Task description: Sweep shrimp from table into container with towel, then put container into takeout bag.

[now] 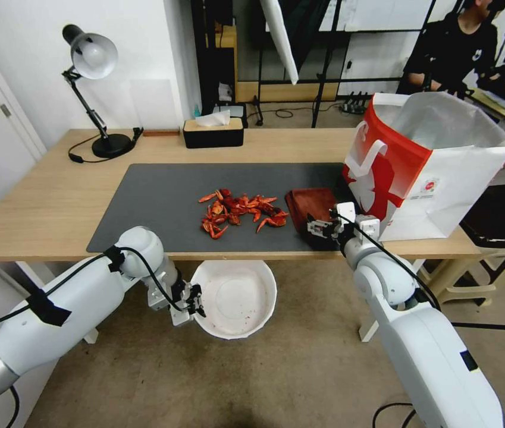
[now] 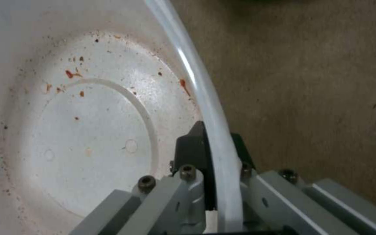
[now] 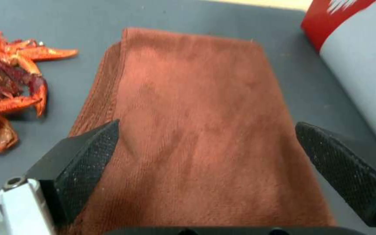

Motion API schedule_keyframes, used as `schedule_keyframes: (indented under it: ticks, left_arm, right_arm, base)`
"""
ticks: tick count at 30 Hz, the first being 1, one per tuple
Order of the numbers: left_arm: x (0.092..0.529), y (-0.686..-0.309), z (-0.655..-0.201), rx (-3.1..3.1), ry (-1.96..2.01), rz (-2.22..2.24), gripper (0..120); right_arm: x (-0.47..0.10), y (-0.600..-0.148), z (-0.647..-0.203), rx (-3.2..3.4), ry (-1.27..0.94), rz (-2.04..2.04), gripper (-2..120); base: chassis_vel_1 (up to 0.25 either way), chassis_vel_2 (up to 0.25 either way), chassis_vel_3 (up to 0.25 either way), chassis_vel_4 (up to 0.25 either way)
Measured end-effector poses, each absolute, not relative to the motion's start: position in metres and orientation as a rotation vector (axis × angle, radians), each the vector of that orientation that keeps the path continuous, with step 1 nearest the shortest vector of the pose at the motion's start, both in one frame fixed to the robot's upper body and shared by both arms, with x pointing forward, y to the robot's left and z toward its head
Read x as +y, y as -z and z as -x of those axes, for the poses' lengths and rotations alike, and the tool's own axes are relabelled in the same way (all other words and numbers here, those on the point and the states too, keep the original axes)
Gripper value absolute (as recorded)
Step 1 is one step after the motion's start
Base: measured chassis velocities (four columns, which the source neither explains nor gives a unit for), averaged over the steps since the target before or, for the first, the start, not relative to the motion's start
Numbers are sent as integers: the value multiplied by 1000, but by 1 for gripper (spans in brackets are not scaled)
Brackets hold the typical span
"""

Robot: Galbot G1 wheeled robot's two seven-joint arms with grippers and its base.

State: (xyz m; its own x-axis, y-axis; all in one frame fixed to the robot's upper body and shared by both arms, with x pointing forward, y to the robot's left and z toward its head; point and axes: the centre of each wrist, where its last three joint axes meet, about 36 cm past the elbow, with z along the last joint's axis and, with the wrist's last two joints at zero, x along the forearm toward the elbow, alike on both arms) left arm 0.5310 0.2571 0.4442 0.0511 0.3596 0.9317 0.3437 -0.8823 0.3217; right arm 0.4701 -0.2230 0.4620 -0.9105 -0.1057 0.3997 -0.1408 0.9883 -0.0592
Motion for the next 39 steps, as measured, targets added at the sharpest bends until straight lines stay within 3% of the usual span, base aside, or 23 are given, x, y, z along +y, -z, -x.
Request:
schedule_keyframes:
  ticks: [16, 22, 39]
  left_arm:
    - [256, -442, -529, 765, -2002, -2268, 0]
    - [255, -442, -527, 772, -1988, -2260, 0]
    - [265, -441, -525, 808, -1977, -2247, 0]
  right_arm:
    - [-222, -460, -476, -2681, -71, -177, 96]
    - [-224, -461, -473, -2672, -61, -169, 67]
    - [-228, -460, -468, -2671, -4, -103, 12]
  base:
    - [0, 0, 0, 0]
    - [0, 0, 0, 0]
    - [0, 0, 0, 0]
